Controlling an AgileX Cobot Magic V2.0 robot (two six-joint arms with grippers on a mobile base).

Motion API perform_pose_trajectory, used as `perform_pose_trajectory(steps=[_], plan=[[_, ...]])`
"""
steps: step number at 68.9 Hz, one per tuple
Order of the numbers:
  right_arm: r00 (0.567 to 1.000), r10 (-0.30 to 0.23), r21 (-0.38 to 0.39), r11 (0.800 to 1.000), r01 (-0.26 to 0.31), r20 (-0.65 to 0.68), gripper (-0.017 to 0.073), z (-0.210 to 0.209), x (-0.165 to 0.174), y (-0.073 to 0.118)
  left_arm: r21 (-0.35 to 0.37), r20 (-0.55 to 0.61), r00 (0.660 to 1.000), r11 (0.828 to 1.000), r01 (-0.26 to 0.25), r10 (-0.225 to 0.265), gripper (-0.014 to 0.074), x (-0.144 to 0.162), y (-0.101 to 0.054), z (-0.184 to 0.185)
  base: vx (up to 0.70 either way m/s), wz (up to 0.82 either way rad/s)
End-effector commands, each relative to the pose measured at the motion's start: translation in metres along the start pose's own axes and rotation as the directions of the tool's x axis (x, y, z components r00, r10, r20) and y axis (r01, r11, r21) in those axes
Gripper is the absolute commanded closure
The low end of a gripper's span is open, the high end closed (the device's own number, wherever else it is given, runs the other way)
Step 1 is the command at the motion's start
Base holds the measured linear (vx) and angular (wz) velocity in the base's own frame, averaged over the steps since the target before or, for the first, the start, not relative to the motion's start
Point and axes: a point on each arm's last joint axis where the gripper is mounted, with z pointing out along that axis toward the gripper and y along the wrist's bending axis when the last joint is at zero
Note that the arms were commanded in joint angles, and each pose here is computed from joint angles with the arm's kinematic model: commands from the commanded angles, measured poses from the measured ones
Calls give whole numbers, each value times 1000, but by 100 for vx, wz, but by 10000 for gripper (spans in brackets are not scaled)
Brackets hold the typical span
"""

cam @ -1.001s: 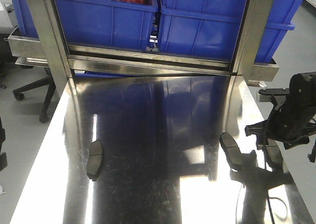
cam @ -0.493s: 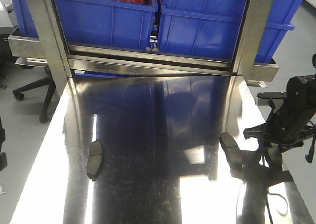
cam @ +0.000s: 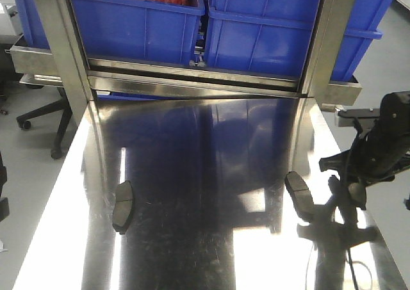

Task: Move and align brake pads A on conveyor
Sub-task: 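Lower the right gripper onto the outermost brake pad and close it, then lift the brake pad with the right gripper away from the table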

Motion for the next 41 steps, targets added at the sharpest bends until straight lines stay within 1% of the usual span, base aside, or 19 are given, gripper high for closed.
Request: perform_pose_trajectory(steps=[1,11,18,25,30,41], plan=[[978,-14,-10,1000,16,209,531,-42,-7,-3,16,125,992,1000,9,-11,511,-17,-2,-6,0,0],[944,10,-44,999,5,331,536,-63,14,-2,16,125,992,1000,9,-11,511,-17,-2,-6,0,0],[903,18,-49,999,3,429,534,-87,33,-4,16,125,992,1000,9,-11,511,-17,-2,-6,0,0],[869,22,-50,999,3,494,534,-106,54,-5,16,125,992,1000,9,-11,511,-17,-2,-6,0,0],[835,21,-47,999,6,550,534,-120,70,-6,16,125,992,1000,9,-11,511,-17,-2,-6,0,0],[740,30,-50,999,5,672,534,-146,109,-8,16,125,992,1000,9,-11,511,-17,-2,-6,0,0]])
